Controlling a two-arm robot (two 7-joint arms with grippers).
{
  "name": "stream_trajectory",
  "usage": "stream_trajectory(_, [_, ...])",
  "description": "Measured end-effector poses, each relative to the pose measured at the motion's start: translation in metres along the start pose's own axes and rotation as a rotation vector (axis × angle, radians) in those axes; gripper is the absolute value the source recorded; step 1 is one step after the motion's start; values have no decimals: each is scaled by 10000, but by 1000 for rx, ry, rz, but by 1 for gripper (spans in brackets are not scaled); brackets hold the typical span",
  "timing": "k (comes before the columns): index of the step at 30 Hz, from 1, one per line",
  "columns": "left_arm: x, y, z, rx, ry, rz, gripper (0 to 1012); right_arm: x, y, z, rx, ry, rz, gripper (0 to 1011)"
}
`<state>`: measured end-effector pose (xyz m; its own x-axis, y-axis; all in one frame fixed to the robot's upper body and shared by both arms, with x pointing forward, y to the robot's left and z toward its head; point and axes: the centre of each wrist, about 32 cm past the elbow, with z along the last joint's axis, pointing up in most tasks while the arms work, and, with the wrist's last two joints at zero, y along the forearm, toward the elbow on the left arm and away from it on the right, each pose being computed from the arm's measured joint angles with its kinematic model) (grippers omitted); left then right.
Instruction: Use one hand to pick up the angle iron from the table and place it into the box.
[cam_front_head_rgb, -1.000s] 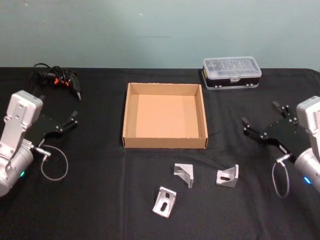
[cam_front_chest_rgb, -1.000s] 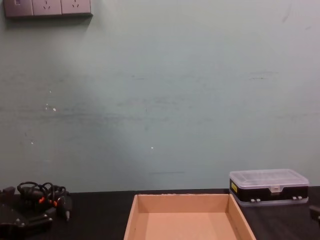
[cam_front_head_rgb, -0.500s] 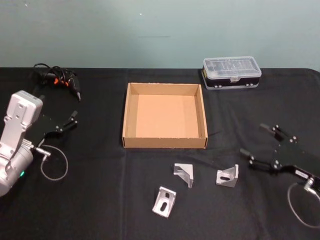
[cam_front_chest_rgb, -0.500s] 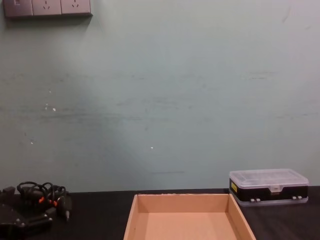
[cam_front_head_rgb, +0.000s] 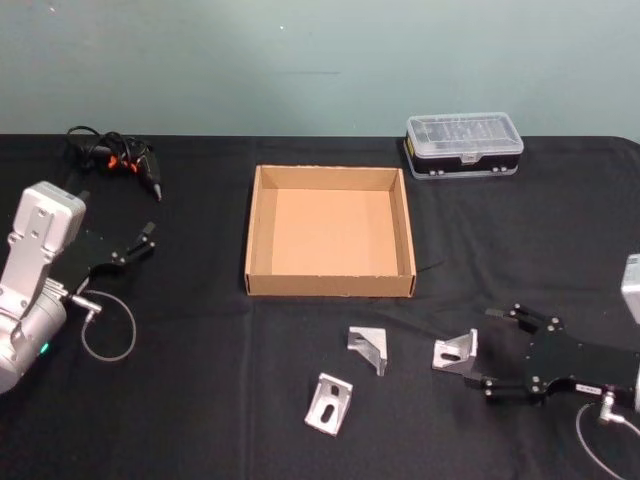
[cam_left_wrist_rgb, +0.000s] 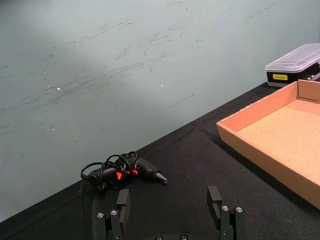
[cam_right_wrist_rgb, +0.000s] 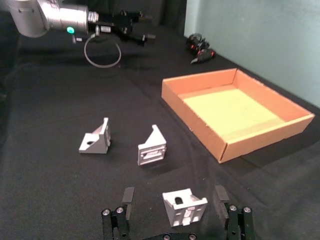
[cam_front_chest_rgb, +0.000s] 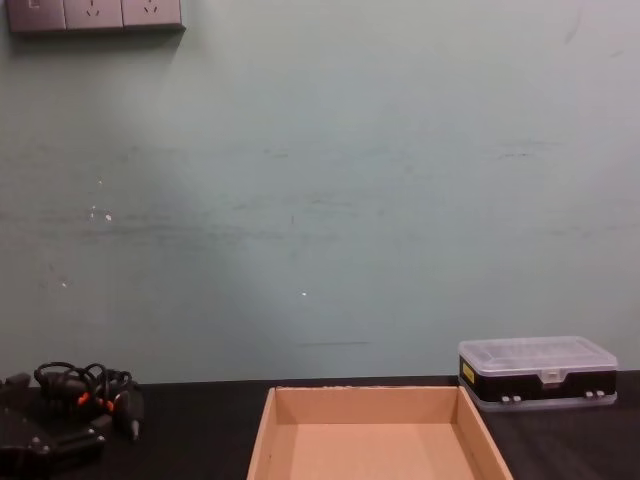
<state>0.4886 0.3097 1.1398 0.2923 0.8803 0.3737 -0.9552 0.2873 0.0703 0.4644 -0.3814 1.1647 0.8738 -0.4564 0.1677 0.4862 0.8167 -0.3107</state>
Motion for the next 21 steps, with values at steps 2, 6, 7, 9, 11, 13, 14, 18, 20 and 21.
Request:
stream_trajectory(2, [0,0,0,0,0,0,1011,5,36,-4,-13,5,4,1002])
stream_trajectory(6, [0,0,0,0,0,0,1011,28,113,-22,-43,28,9,1003])
stream_trajectory(7, [0,0,0,0,0,0,1011,38,143,-36,-52,39,8,1003])
stream_trajectory(9, [0,0,0,0,0,0,1011,49,172,-42,-56,47,9,1003])
stream_trajectory(11, [0,0,0,0,0,0,1011,72,211,-55,-62,57,10,1002])
stream_trajectory(13, [0,0,0,0,0,0,1011,88,245,-71,-68,65,14,1002])
stream_trajectory(14, [0,0,0,0,0,0,1011,94,255,-75,-69,67,14,1002])
stream_trajectory(18, [0,0,0,0,0,0,1011,118,296,-97,-74,77,12,1003])
stream_trajectory(20, [0,0,0,0,0,0,1011,132,323,-110,-74,83,10,1002])
stream_trajectory(21, [0,0,0,0,0,0,1011,136,331,-114,-73,85,9,1002])
